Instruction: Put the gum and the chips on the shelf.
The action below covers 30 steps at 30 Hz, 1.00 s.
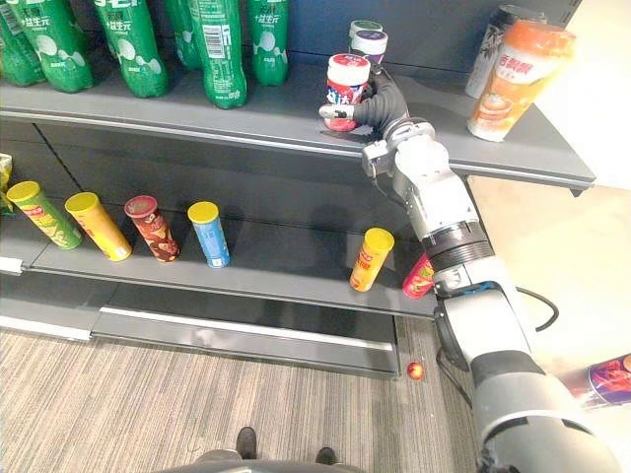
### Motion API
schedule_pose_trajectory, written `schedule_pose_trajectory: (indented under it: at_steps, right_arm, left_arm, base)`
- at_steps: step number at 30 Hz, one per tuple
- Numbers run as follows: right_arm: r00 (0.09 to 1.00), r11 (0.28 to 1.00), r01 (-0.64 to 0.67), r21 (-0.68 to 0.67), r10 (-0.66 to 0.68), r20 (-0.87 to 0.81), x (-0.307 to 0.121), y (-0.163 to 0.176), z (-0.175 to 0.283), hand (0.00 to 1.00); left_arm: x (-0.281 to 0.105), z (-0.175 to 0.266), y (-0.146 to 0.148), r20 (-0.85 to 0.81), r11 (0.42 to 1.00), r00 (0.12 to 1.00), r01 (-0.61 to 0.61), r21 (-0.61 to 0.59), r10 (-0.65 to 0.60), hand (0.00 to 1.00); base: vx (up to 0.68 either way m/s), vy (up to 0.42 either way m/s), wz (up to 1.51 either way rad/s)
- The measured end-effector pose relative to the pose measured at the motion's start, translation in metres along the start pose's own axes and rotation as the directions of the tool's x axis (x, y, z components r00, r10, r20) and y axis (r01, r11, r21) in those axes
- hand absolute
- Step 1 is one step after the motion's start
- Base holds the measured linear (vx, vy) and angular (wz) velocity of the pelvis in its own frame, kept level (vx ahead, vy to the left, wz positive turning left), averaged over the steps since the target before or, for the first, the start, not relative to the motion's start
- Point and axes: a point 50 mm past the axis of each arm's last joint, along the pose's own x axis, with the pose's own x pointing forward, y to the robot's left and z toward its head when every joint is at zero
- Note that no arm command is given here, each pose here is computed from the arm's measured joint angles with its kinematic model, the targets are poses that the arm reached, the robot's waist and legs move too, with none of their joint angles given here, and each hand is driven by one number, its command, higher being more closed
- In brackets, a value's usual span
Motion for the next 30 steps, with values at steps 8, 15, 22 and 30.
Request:
schedule_pose_trajectory:
  at_steps: [8,15,22,30]
  right_arm:
    - [0.999,1.0,-0.03,-0.002,0.03,0.015,-0.002,0.004,0.002,0.0]
    - [0.997,0.998,-0.06,-0.006,0.06,0.043,-0.004,0.008,0.006,0.0]
    - [0.995,0.997,-0.079,-0.01,0.079,0.063,-0.006,0.013,0.009,0.0]
    - [0.992,0.996,-0.092,-0.011,0.092,0.082,-0.008,0.017,0.014,0.0]
  left_arm:
    - [0.0,0.0,0.0,0.001,1.0,1.0,-0.002,0.001,0.002,0.0]
    - [0.0,0.0,0.001,0.0,1.0,1.0,-0.005,0.01,0.005,0.0]
    - [0.0,-0.001,0.002,-0.004,0.999,1.0,-0.019,0.03,0.019,0.0]
    - [0.001,-0.002,0.006,-0.007,0.998,0.999,-0.035,0.045,0.035,0.0]
  base:
    - [0.02,0.002,-0.05]
    - [0.03,0.001,-0.04]
    - [0.0,0.0,0.0]
    - [0.0,0.0,0.0]
